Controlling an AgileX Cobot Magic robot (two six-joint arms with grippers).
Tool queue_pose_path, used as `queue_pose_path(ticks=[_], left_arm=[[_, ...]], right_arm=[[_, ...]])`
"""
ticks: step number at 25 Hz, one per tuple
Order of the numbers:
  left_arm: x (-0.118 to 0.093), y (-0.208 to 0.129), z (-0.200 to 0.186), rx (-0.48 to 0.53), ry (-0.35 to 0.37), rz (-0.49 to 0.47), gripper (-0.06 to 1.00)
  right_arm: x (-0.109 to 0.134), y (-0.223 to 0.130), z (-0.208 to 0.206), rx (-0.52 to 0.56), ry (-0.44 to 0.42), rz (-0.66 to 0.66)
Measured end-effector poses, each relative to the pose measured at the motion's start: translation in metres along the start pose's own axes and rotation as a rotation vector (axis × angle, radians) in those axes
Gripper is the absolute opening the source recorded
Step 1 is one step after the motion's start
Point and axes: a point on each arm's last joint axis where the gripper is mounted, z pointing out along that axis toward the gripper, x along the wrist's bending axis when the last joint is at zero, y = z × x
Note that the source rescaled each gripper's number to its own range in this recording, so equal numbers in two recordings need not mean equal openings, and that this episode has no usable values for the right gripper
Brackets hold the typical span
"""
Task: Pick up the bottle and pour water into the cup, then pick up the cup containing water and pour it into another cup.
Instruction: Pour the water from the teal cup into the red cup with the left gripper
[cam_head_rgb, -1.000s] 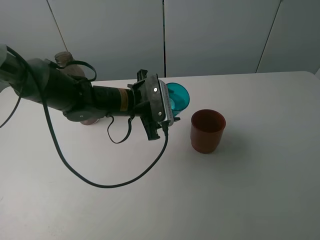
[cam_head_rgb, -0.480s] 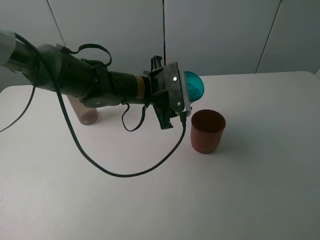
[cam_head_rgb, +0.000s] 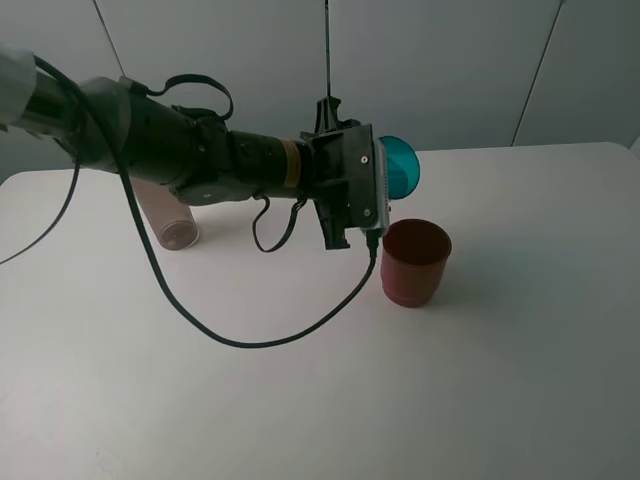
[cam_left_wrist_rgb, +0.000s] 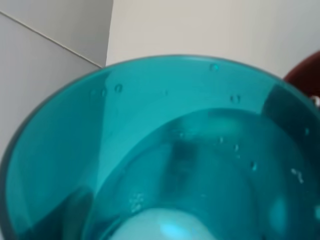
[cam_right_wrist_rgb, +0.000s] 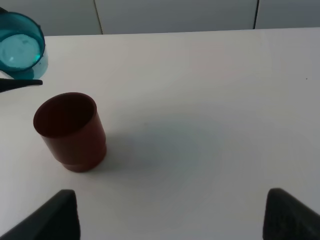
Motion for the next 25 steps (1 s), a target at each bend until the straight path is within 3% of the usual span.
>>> queue_pose_path(ticks=[10, 25], left_arm=[[0.0, 0.0, 0.0, 0.0, 0.0, 0.169, 0.25], [0.0006, 0.0004, 0.0001, -0.001, 0.001, 0.223, 0.25]], right_arm=[[0.0, 0.0, 0.0, 0.0, 0.0, 0.0], [0.0, 0.0, 0.0, 0.0, 0.0, -0.007]])
